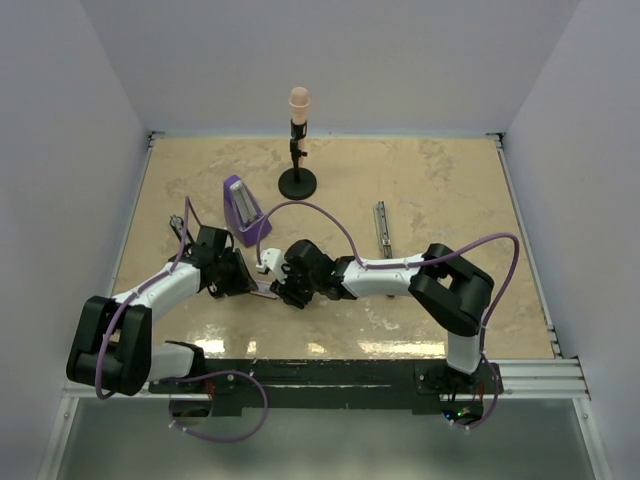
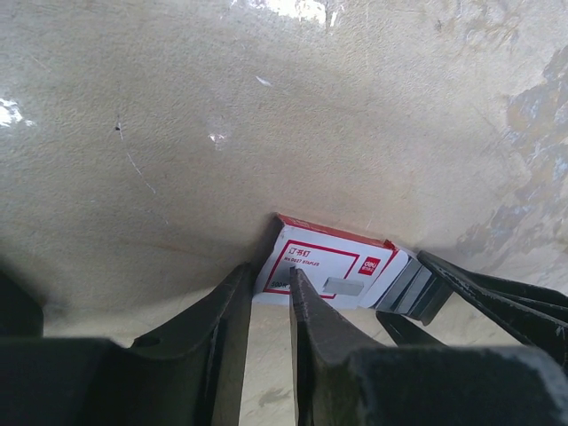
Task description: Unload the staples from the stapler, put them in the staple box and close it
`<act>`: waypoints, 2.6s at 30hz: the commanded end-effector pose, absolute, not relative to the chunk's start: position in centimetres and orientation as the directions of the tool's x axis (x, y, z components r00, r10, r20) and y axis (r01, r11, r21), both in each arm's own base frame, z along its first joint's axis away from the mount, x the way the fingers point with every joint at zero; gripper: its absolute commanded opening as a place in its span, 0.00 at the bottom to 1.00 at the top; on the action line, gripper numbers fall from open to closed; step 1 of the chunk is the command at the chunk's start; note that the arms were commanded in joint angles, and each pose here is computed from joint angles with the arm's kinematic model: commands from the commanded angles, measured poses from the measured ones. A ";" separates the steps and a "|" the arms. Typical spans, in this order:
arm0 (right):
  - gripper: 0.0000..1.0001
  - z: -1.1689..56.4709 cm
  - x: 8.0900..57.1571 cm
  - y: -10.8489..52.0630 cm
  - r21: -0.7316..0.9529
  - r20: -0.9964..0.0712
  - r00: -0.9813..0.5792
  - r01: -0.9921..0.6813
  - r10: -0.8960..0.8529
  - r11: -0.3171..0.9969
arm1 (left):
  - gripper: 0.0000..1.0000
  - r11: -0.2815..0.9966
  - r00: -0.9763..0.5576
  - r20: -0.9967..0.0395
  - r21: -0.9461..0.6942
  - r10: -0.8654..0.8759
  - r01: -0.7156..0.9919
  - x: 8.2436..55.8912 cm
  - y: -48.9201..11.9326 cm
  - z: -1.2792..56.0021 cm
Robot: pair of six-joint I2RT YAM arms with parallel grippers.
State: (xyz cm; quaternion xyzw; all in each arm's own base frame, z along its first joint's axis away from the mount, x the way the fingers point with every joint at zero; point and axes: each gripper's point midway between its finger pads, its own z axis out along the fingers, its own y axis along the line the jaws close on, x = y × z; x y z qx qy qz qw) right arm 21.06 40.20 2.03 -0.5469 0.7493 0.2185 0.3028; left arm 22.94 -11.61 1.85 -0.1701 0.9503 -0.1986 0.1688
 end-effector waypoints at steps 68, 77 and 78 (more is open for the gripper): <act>0.33 0.9 22.3 39.7 -0.011 -0.698 -0.252 -0.932 -0.670 0.362 | 0.23 0.805 -0.902 -0.214 -0.557 -0.374 -0.202 22.4 -14.6 1.5; 0.61 4.1 22.5 39.1 -0.036 -0.726 -0.235 -0.926 -0.647 0.376 | 0.23 0.799 -0.899 -0.202 -0.561 -0.388 -0.219 21.6 -14.7 1.0; 0.64 4.7 22.5 39.1 -0.025 -0.736 -0.244 -0.922 -0.632 0.385 | 0.24 0.796 -0.899 -0.201 -0.565 -0.389 -0.218 21.5 -14.8 1.0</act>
